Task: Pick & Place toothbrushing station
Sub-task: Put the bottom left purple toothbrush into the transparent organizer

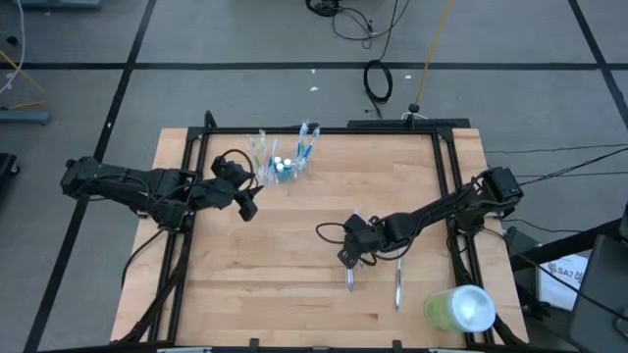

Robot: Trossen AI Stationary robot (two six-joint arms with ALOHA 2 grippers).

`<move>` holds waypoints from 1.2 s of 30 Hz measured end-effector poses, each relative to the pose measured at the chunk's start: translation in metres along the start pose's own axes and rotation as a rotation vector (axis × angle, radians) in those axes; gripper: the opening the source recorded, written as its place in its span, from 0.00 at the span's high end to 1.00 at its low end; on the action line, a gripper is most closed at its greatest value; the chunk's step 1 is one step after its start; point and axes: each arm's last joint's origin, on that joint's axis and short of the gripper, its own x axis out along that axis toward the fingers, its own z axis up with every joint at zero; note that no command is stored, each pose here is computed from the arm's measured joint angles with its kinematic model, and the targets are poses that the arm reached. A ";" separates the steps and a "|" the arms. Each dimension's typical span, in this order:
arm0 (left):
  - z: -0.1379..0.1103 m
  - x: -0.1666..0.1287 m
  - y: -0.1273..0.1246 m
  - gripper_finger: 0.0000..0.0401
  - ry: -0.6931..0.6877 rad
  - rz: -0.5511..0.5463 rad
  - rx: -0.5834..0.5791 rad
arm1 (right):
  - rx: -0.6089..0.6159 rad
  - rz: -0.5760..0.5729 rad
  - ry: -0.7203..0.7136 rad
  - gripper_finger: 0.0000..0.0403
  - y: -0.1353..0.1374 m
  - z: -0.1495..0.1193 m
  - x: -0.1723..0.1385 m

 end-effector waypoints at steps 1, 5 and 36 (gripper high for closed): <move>0.000 0.000 0.000 0.50 0.000 0.000 0.002 | 0.008 -0.007 0.003 0.58 0.000 0.000 0.003; 0.000 0.000 0.000 0.50 0.000 0.000 0.002 | 0.004 -0.041 0.031 0.58 -0.003 -0.004 0.016; -0.003 -0.023 0.010 0.50 -0.025 -0.039 0.073 | -0.130 0.213 -0.109 0.97 0.010 0.026 0.027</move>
